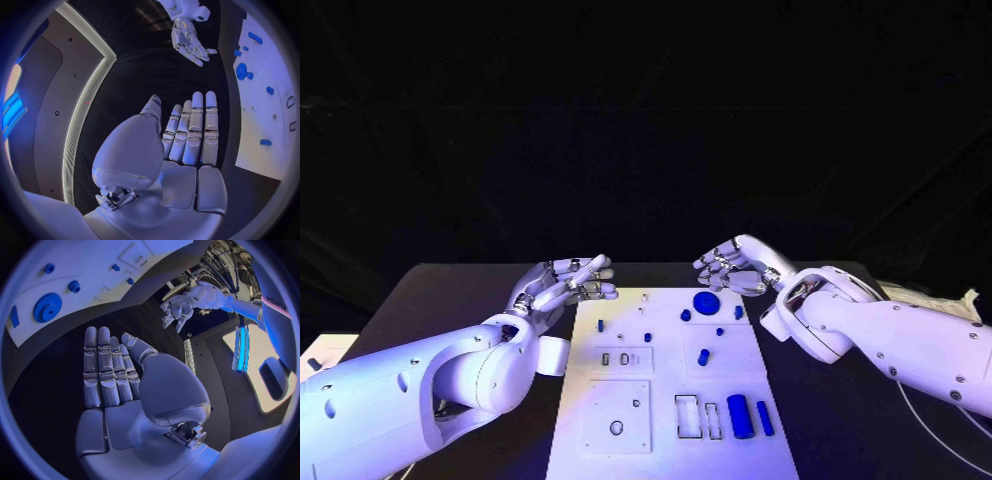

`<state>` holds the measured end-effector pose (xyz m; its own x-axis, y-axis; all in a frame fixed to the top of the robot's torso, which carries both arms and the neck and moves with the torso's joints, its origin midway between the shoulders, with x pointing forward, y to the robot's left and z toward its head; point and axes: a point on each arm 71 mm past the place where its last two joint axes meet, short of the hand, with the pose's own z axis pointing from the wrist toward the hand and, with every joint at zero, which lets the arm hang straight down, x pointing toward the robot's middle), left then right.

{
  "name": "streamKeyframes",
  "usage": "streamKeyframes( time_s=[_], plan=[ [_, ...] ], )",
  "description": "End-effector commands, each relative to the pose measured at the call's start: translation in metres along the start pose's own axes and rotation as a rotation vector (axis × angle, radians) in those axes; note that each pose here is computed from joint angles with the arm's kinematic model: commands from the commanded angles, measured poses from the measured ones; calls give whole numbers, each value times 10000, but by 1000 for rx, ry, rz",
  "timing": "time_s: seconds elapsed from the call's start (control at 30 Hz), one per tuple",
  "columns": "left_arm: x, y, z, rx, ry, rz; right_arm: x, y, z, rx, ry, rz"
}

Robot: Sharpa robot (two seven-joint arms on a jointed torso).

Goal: Assemble the parts on the task board

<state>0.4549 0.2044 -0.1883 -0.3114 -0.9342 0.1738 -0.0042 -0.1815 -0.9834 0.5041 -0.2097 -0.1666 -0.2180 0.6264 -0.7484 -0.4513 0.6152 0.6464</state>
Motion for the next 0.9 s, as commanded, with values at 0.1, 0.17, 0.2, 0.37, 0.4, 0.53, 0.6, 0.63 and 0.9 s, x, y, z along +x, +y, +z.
streamKeyframes(
  time_s=[0.1, 0.17, 0.2, 0.37, 0.4, 0.53, 0.6, 0.63, 0.9],
  plan=[
    [132, -100, -69, 7, 69, -35, 21, 76, 49, 11, 105, -368],
    [168, -138, -92, 11, 80, -40, 19, 112, 69, 11, 127, -432],
    [184, -155, -101, 13, 85, -42, 21, 125, 77, 12, 135, -454],
    [253, -216, -134, 19, 105, -49, 38, 200, 123, 14, 180, -568],
    [264, -224, -140, 20, 108, -50, 43, 211, 128, 14, 187, -583],
    [302, -240, -153, 20, 119, -55, 66, 241, 142, 14, 212, -624],
    [311, -242, -154, 19, 121, -56, 75, 248, 148, 14, 220, -634],
    [315, -243, -155, 19, 122, -56, 81, 252, 151, 14, 225, -641],
    [332, -247, -162, 17, 127, -58, 121, 258, 176, 22, 259, -676]
  ],
)
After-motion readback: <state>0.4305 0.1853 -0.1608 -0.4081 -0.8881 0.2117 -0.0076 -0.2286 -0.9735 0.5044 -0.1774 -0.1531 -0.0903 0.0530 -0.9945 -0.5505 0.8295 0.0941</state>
